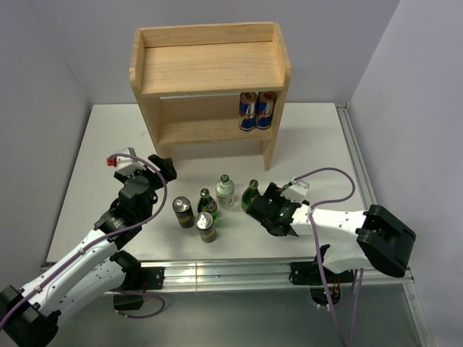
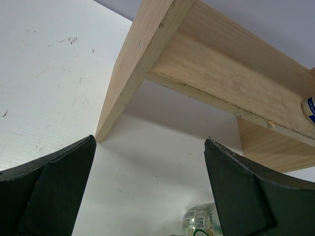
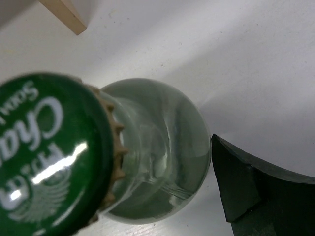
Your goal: Place and organize the beverage onto the shelf
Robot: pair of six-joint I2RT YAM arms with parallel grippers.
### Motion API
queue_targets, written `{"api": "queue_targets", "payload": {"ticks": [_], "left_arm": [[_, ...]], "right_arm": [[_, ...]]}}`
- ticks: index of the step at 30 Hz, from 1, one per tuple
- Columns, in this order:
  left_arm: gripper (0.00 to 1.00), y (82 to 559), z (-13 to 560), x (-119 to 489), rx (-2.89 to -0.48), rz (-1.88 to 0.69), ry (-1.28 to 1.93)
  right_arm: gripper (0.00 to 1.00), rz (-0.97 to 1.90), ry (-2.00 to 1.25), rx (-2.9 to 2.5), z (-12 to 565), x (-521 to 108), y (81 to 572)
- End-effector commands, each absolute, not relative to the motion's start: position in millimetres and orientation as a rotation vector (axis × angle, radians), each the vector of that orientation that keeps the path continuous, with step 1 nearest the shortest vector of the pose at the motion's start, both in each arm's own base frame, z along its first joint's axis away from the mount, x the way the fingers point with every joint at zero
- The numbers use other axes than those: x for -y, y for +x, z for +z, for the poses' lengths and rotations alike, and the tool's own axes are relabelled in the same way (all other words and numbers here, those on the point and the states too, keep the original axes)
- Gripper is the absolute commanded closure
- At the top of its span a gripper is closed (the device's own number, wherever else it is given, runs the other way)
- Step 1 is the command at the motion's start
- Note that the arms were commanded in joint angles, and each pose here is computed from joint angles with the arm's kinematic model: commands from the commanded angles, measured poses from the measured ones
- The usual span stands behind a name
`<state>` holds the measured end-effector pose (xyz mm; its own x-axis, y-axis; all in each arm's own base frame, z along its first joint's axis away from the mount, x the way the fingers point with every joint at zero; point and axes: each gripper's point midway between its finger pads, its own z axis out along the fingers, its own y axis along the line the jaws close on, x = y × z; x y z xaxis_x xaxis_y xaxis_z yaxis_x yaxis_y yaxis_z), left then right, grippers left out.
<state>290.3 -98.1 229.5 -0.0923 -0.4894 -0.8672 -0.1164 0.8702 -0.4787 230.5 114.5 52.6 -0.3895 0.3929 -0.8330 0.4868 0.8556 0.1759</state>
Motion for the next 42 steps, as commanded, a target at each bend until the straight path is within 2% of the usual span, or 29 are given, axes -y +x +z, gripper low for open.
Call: {"api": "queue_targets", "payload": {"ticks": [1,13,19,22,23,25,26,28,29,30,35,42], "left_arm": [[0.01,291,239,102,-1.617,-0.377,-0.485],[0.01,291,239,102,-1.617,-0.381,-0.484],[0.01,291,238,103,-1.621,-0.382,-0.482],[0.01,291,238,103,-1.619,-0.383,-0.485],[0.01,291,238,103,-1.620,-0.383,-0.483],[0.01,291,237,103,-1.621,-0.382,-0.482],[0.01,291,238,103,-1.620,-0.383,-0.483],[0.01,291,238,103,-1.619,-0.382,-0.484],[0.01,291,238,103,-1.620,-0.383,-0.482],[0.01,290,238,103,-1.622,-0.383,-0.481],[0.01,290,238,103,-1.619,-0.386,-0.483],[0.01,289,240,103,-1.618,-0.391,-0.476]], "right_arm": [[0.00,-0.133,0.669,-1.951,60,-115,243],[0.04,-0.210,0.678,-1.862,62,-104,256],[0.15,-0.228,0.676,-1.858,61,-104,263],[0.32,-0.224,0.685,-1.861,58,-103,267],[0.55,-0.227,0.693,-1.859,57,-101,269],[0.69,-0.234,0.695,-1.873,52,-100,271],[0.80,-0.245,0.700,-1.875,51,-98,273],[0.88,-0.250,0.694,-1.883,51,-99,274],[0.97,-0.255,0.692,-1.887,51,-98,273],[1.00,-0.249,0.694,-1.891,52,-99,273],[1.00,-0.193,0.678,-1.869,80,-106,270],[1.00,-0.079,0.519,-1.820,162,-129,265]]}}
